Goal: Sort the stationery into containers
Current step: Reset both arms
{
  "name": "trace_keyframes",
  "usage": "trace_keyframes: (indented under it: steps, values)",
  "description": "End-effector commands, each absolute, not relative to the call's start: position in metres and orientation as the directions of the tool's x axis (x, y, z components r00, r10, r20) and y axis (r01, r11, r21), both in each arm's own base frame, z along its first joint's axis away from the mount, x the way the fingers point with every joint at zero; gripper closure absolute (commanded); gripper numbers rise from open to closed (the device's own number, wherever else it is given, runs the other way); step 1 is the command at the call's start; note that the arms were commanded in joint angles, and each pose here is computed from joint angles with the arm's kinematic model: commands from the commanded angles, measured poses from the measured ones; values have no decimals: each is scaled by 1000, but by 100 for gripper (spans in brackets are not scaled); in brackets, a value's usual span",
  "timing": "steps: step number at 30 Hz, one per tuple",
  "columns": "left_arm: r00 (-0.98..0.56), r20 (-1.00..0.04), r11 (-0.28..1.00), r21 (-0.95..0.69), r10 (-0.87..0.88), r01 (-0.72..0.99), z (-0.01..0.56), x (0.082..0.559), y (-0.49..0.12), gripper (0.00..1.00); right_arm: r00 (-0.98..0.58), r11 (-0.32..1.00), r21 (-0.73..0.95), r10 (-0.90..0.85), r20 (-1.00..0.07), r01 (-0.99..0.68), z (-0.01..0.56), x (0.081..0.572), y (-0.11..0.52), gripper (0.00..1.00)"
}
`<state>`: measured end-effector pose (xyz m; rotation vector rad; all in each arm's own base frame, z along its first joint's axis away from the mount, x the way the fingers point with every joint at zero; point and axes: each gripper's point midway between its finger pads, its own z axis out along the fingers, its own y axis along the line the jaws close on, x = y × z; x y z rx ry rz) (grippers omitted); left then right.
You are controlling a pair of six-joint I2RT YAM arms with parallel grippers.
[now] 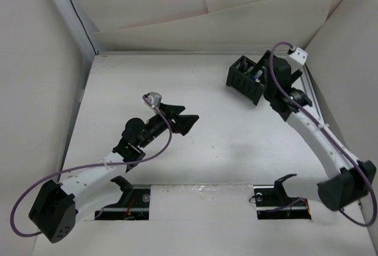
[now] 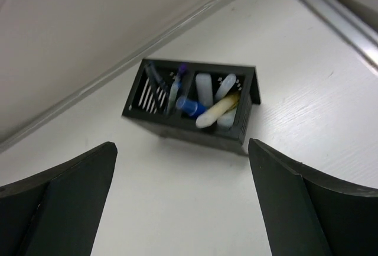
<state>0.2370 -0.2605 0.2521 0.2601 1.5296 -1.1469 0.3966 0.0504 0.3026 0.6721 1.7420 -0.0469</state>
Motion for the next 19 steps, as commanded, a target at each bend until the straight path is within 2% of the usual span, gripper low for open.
trace_keyframes:
  steps: [1,4,8,12,19]
  values:
    - [-225,-860,513,-463,-459,722,280,238,-251,0,-233,897,362,420,-877,255,284,368,86,1]
    - [-244,-866,546,-470,-436,693,272,244,-251,0,-371,927,352,374,-850,129,240,341,118,1]
    - [-337,-861,563,-505,-382,654,252,260,-267,0,-471,944,301,329,-819,136,202,299,126,1]
    - [-374,-851,521,-522,-368,675,238,256,-276,0,-496,945,281,328,-804,170,184,278,120,1]
    - [-328,-857,523,-505,-398,687,252,245,-263,0,-510,945,251,324,-797,208,173,260,110,1]
